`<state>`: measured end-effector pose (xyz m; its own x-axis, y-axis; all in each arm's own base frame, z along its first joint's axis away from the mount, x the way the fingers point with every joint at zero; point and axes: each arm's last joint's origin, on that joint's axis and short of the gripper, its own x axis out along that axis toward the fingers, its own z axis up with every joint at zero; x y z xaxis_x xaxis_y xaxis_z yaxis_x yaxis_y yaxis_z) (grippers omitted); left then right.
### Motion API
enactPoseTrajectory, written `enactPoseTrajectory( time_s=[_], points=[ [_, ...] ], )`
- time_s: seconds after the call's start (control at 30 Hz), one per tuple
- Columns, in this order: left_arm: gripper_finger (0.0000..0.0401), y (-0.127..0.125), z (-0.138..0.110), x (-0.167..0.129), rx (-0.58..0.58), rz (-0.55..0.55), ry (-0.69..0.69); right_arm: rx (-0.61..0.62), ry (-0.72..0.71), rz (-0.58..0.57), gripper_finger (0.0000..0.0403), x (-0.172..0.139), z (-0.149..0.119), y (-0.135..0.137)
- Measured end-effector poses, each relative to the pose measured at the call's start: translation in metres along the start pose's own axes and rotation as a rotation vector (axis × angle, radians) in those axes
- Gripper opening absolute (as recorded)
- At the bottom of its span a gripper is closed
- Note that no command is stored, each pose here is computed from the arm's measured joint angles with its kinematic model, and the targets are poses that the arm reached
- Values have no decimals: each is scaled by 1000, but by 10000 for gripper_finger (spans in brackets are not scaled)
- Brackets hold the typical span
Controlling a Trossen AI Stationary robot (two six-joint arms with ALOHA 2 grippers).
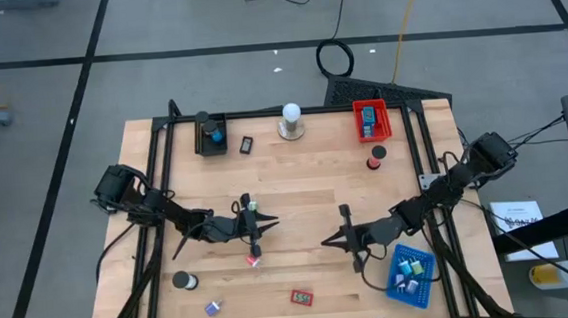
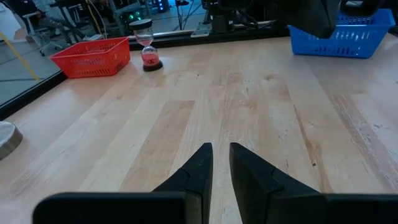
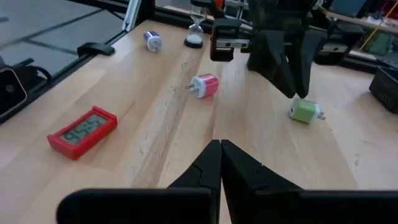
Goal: Pick & Place Office items
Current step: Put the blue digital clock into the red bin
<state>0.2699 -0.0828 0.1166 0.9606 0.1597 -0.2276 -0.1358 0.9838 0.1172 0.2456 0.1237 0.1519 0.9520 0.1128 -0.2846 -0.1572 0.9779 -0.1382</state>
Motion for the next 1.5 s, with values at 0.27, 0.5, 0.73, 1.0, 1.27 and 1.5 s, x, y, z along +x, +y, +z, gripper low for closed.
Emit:
enactPoseTrajectory(
  time_s=[0.27,0.5,0.73,1.0,1.27,1.5],
  points=[
    [63,0,0,0,1,0,0,29,-58,-20,2,1,6,-5],
    [63,0,0,0,-1,0,0,-3,-70,-44,1,3,7,-12],
    [63,0,0,0,-2,0,0,5,-66,-68,1,5,7,-18],
    [63,0,0,0,-41,0,-1,-24,-60,-87,1,7,6,-24],
    [62,5,5,6,-224,-4,-14,-67,-45,-95,1,7,5,-26],
    [51,-4,9,-1,-225,-40,-27,-121,-40,-95,4,7,5,-26]
  ],
)
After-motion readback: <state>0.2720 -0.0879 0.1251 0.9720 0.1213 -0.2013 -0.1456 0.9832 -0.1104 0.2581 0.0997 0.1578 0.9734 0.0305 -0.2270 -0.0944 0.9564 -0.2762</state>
